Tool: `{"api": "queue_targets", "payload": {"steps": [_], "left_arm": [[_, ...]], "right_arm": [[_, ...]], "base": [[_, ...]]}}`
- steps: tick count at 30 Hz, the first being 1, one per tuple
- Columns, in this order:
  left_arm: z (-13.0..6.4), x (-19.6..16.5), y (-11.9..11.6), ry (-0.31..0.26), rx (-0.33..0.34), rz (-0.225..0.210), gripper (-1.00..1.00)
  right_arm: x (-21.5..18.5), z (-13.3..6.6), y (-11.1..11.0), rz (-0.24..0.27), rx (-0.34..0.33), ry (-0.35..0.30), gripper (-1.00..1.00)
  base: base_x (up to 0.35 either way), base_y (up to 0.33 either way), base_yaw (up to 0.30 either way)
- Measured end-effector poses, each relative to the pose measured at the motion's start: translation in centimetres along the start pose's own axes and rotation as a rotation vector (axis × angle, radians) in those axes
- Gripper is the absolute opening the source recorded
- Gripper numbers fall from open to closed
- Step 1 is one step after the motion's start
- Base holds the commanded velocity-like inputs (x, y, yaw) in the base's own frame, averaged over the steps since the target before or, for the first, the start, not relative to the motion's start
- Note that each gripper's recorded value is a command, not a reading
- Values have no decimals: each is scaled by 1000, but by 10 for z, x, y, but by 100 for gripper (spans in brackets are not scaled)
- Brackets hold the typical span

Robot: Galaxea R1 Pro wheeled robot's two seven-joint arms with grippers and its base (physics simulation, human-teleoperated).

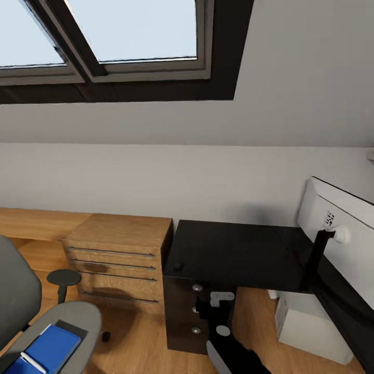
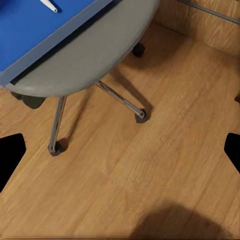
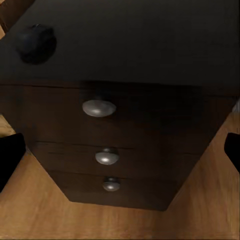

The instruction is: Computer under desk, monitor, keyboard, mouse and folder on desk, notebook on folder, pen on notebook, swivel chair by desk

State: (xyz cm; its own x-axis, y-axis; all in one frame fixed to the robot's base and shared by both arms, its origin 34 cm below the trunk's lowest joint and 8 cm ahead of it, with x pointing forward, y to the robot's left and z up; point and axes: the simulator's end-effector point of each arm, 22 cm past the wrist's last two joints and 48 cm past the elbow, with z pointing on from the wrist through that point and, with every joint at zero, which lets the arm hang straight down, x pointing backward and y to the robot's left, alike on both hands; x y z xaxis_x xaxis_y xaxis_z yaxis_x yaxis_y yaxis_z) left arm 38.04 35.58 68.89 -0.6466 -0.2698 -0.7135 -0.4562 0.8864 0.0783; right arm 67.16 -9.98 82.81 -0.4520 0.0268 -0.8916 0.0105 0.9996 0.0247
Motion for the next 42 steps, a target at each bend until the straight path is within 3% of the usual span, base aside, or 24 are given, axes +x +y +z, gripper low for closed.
{"api": "queue_targets", "payload": {"steps": [4,6,11,12,13,27,42], "left_arm": [[0,1,0,2,0,1,100],[0,2,0,4,0,1,100],[-1,3,0,5,1,1,100],[-1,3,-2,5,3,-1,100],[-1,3,-2,5,3,-1,100],[-1,15,-2,28,3,8,100],[-1,15,-1,30,3,9,100]], "right_arm": [[38,-3,-9,-55,9,13,100],[80,-10,-31,-87,41,37,100],[100,-17,-48,-93,65,28,100],[122,-28,-69,-94,99,14,100],[129,-31,-74,-102,104,24,100],[141,-33,-82,-125,29,30,100],[141,-33,-78,-121,13,29,100]], "base": [[-179,66,-18],[-27,9,-3],[-9,3,-1],[0,0,0],[0,0,0],[-206,0,0],[-329,0,0]]}}
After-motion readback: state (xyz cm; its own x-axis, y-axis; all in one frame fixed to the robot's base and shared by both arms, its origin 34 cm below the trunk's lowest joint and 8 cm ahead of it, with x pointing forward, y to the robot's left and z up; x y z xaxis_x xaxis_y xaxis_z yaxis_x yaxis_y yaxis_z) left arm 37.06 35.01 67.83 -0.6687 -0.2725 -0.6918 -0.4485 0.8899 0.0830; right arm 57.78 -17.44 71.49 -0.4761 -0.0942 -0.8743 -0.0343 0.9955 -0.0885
